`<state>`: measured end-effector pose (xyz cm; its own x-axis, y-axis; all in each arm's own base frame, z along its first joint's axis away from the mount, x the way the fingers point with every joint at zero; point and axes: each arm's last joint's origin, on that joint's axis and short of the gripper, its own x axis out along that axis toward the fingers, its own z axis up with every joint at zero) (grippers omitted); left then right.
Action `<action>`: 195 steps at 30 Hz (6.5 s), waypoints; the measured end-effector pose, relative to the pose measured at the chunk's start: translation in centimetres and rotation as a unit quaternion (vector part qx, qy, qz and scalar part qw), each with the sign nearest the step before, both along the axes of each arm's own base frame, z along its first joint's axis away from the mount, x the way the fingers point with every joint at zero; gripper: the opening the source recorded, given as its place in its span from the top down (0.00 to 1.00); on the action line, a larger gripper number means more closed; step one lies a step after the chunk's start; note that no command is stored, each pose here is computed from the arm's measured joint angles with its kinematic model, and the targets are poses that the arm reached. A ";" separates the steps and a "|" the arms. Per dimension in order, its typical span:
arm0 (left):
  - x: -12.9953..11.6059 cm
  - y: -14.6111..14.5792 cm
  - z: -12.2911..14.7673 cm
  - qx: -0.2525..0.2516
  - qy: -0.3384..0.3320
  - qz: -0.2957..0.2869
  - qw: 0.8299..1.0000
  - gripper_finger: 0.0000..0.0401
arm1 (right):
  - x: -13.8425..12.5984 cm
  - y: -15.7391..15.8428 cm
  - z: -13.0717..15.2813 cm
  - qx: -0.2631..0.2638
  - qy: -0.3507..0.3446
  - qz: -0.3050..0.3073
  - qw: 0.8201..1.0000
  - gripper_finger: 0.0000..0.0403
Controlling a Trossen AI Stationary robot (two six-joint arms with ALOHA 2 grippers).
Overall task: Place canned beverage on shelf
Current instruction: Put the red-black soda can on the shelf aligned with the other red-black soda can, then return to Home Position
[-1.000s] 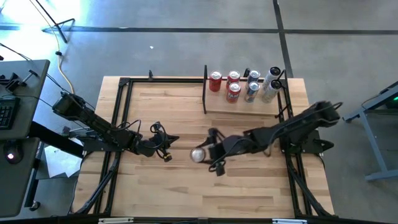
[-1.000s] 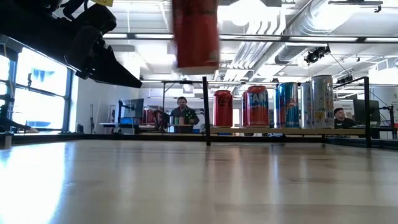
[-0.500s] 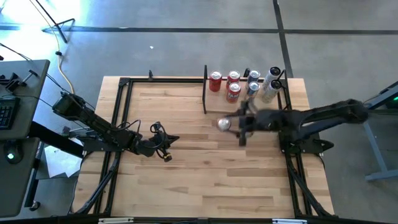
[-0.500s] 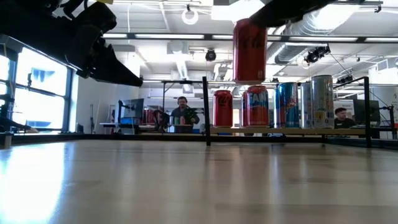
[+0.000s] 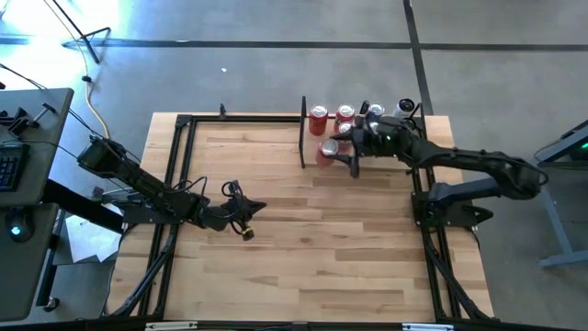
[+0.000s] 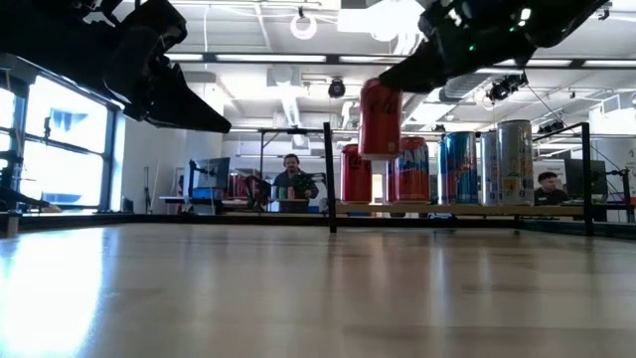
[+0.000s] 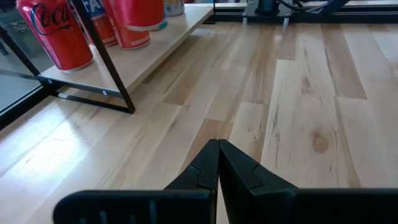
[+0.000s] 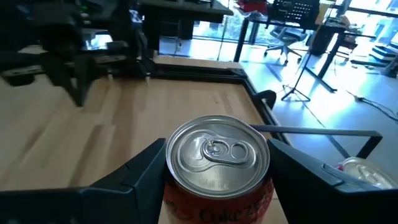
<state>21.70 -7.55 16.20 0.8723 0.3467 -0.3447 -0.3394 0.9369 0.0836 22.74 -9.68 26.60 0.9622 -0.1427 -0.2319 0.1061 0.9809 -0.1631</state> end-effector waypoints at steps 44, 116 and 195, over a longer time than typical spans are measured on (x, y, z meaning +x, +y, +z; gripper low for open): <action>0.0 0.0 0.0 0.000 0.001 0.000 1.000 1.00 | 3.2 -6.3 -3.9 0.004 0.039 -0.063 0.997 0.31; 2.5 4.8 1.9 0.022 -0.057 -0.125 0.990 1.00 | -4.6 7.1 -8.4 -0.051 -0.036 0.013 0.998 1.00; -12.1 8.3 1.1 0.064 -0.195 -0.099 0.974 1.00 | -13.3 7.9 -9.3 -0.044 -0.147 -0.110 0.982 1.00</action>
<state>9.64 0.72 17.26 0.9823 0.1771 0.0617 -0.1828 0.9776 0.1046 9.44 -1.78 17.35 0.9293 -0.3621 0.0732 0.3694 0.9121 -0.1779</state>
